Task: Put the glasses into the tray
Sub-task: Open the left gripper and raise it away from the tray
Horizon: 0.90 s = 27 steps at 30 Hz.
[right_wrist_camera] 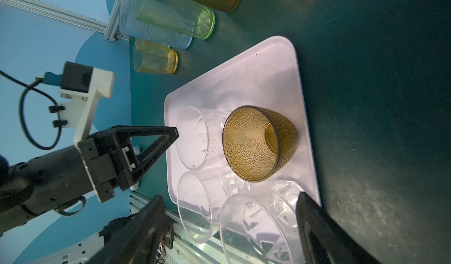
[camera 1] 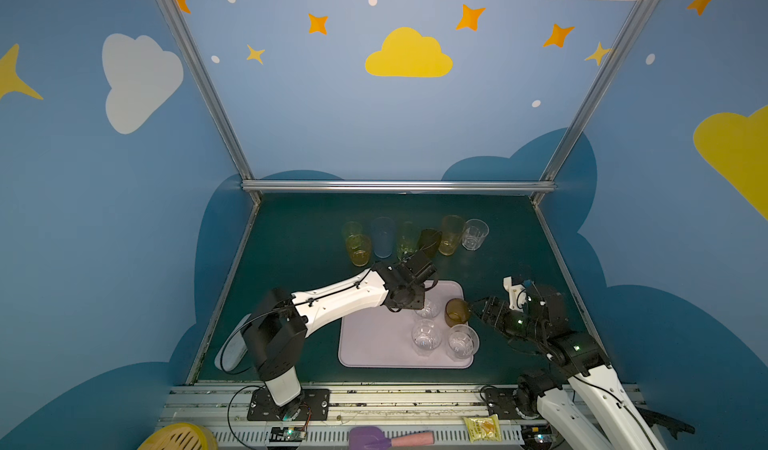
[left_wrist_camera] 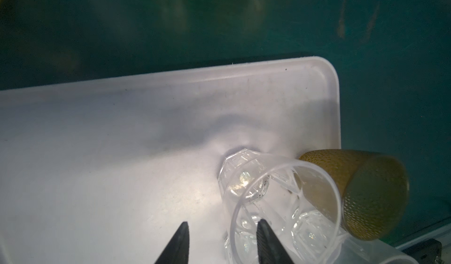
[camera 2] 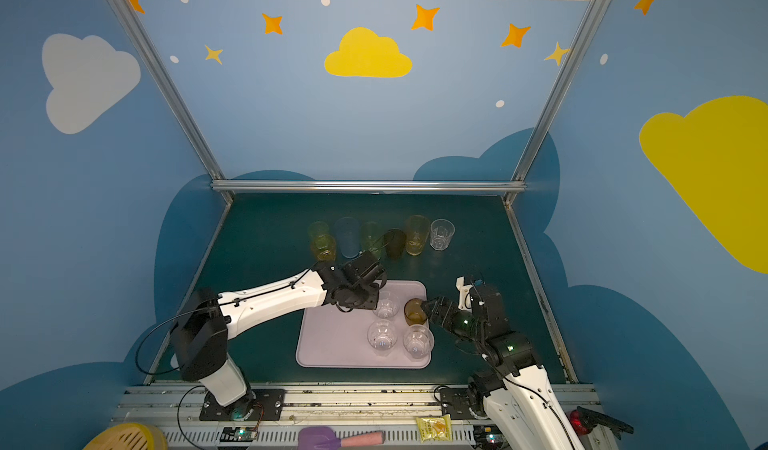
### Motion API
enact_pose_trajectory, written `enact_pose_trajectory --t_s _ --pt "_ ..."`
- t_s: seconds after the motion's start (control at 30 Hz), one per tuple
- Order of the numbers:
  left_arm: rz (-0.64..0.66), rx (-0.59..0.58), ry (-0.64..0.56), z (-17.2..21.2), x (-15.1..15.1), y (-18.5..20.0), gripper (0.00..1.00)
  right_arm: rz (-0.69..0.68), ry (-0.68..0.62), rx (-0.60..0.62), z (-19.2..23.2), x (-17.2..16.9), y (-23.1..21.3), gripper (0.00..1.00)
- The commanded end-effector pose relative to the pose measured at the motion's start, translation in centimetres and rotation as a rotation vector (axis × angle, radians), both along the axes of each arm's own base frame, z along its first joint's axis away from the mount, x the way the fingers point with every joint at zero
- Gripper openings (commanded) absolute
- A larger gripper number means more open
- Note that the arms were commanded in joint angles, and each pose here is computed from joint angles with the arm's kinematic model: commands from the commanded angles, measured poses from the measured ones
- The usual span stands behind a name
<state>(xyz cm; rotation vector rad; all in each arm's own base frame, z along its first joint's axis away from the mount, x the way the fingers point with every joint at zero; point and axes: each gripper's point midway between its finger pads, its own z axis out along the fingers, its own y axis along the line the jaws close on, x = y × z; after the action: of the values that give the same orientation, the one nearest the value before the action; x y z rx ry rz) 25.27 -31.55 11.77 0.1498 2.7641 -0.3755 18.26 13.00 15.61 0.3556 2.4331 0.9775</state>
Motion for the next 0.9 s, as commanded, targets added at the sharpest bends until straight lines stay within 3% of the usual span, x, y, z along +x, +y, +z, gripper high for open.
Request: enact_pose_trajectory --t_s 0.0,0.17,0.23,0.5,0.87 --pt "0.022 0.022 -0.058 2.2 0.6 1.5 0.5 -0.012 -0.011 0.005 0.4 0.2 -0.1 0.83" --pt "0.019 0.032 -0.117 3.8 1.0 3.0 0.55 -0.023 -0.004 -0.007 0.5 0.2 -0.3 0.83" --pt "0.041 0.034 -0.149 4.7 1.1 4.1 0.71 -0.028 0.001 -0.017 0.4 0.2 -0.5 0.83" --pt "0.125 0.048 -0.306 7.7 1.9 9.1 0.98 -0.025 -0.011 -0.037 1.8 1.0 -0.5 0.83" --pt "0.294 -0.062 -0.37 8.6 1.5 15.1 1.0 -0.068 -0.035 -0.098 4.2 3.2 -1.2 0.84"
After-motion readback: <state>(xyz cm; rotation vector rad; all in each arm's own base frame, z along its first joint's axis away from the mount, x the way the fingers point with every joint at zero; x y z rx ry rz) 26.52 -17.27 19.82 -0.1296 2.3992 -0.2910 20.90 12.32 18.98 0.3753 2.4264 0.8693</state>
